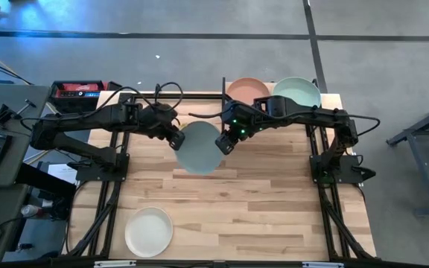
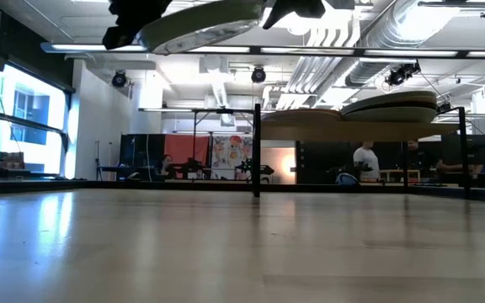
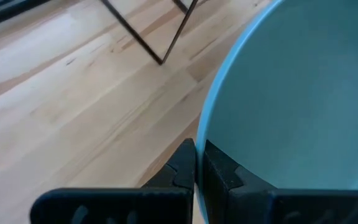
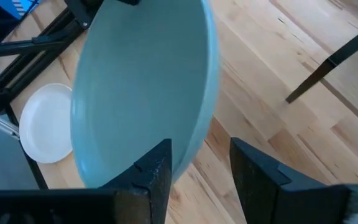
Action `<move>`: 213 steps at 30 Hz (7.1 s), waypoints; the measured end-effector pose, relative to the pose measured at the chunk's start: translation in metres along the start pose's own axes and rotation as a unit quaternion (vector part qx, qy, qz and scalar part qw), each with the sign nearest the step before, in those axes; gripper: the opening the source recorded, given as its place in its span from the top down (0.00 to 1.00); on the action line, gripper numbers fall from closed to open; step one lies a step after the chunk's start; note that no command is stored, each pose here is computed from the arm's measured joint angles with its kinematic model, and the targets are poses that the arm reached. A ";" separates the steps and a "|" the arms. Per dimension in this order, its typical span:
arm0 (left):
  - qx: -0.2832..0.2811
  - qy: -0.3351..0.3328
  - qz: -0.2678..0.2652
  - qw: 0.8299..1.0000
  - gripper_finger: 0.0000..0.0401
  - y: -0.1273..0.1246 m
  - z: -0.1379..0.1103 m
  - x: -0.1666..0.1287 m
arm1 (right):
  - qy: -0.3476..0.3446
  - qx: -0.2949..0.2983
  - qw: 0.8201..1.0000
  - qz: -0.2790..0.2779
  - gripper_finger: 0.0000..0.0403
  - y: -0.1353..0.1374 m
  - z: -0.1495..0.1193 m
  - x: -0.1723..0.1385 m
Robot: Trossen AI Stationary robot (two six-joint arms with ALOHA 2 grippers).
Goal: Place and stack plates onto a shelf
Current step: Stack the blue plate on the top of the brown plate on the shelf
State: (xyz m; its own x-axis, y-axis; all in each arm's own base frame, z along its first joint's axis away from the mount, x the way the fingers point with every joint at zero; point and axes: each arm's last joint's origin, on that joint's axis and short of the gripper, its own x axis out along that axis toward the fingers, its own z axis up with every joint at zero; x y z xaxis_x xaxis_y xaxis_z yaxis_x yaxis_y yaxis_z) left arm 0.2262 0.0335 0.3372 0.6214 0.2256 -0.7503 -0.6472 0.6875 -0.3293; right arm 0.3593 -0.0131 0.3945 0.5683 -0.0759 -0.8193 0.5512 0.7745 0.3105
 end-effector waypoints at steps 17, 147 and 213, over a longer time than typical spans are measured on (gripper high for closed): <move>0.004 -0.013 0.003 1.000 1.00 -0.005 0.004 0.010 | -0.006 0.003 1.000 -0.007 0.68 -0.002 0.002 0.000; -0.053 -0.092 -0.035 0.994 0.71 0.023 0.045 0.012 | 0.086 0.076 0.991 -0.071 1.00 -0.311 0.072 -0.017; -0.042 -0.084 -0.045 0.995 0.71 0.023 0.044 0.012 | 0.144 0.026 0.982 -0.116 0.87 -0.275 0.068 0.036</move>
State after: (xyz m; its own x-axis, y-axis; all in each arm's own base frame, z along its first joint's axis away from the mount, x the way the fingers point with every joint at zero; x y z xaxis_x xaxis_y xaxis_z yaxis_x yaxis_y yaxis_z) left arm 0.2385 0.0824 0.3460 0.7390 0.2835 -0.6112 -0.6159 0.6518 -0.4424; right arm 0.2701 -0.2712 0.3125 0.2305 -0.0601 -0.9712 0.6808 0.7231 0.1168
